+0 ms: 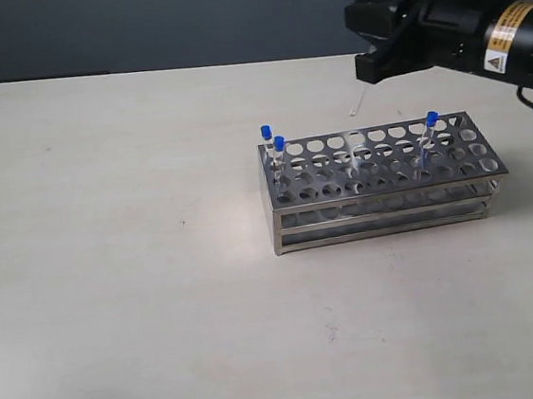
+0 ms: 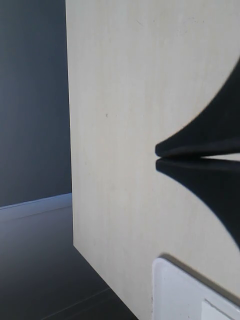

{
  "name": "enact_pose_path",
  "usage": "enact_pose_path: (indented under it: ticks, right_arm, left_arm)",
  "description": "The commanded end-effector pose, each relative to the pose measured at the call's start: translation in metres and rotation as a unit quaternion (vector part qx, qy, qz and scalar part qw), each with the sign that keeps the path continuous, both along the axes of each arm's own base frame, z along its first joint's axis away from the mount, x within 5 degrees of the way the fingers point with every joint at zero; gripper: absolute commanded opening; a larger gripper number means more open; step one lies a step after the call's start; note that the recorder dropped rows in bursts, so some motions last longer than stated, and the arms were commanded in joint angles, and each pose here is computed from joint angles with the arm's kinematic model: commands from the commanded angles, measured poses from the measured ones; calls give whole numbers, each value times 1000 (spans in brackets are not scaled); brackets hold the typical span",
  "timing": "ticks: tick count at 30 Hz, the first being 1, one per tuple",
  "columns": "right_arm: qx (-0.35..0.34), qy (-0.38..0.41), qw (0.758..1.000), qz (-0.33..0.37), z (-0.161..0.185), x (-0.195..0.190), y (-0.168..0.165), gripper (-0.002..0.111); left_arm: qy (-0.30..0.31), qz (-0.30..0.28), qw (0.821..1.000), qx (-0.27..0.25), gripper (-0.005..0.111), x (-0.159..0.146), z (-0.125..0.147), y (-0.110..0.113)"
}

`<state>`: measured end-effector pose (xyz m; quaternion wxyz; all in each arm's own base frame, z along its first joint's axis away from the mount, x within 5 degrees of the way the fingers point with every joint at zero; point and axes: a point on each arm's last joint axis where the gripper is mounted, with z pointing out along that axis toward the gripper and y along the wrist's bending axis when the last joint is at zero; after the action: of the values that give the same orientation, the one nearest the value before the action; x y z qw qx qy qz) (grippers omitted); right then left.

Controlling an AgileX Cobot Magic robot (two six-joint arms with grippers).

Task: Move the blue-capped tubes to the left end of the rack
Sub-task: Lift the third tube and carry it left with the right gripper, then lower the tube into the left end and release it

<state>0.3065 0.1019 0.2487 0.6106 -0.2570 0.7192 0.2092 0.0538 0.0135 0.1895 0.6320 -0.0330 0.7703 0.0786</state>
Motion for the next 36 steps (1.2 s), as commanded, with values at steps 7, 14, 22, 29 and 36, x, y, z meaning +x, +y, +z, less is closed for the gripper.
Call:
enact_pose_path:
  ticks: [7, 14, 22, 29, 36]
  right_arm:
    - [34, 10, 996, 84, -23, -1, 37, 1]
    - [34, 11, 993, 114, -25, -8, 51, 1]
    - [18, 29, 990, 136, -36, -14, 68, 1]
    - [1, 37, 990, 133, -45, -11, 68, 1]
    - [-23, 31, 990, 136, -54, -9, 68, 1]
  left_arm:
    - [-7, -3, 1000, 1, 0, 0, 1, 0]
    - [-6, -3, 1000, 1, 0, 0, 1, 0]
    - [-6, -3, 1000, 1, 0, 0, 1, 0]
    - [-6, -3, 1000, 1, 0, 0, 1, 0]
    - [-6, -3, 1000, 1, 0, 0, 1, 0]
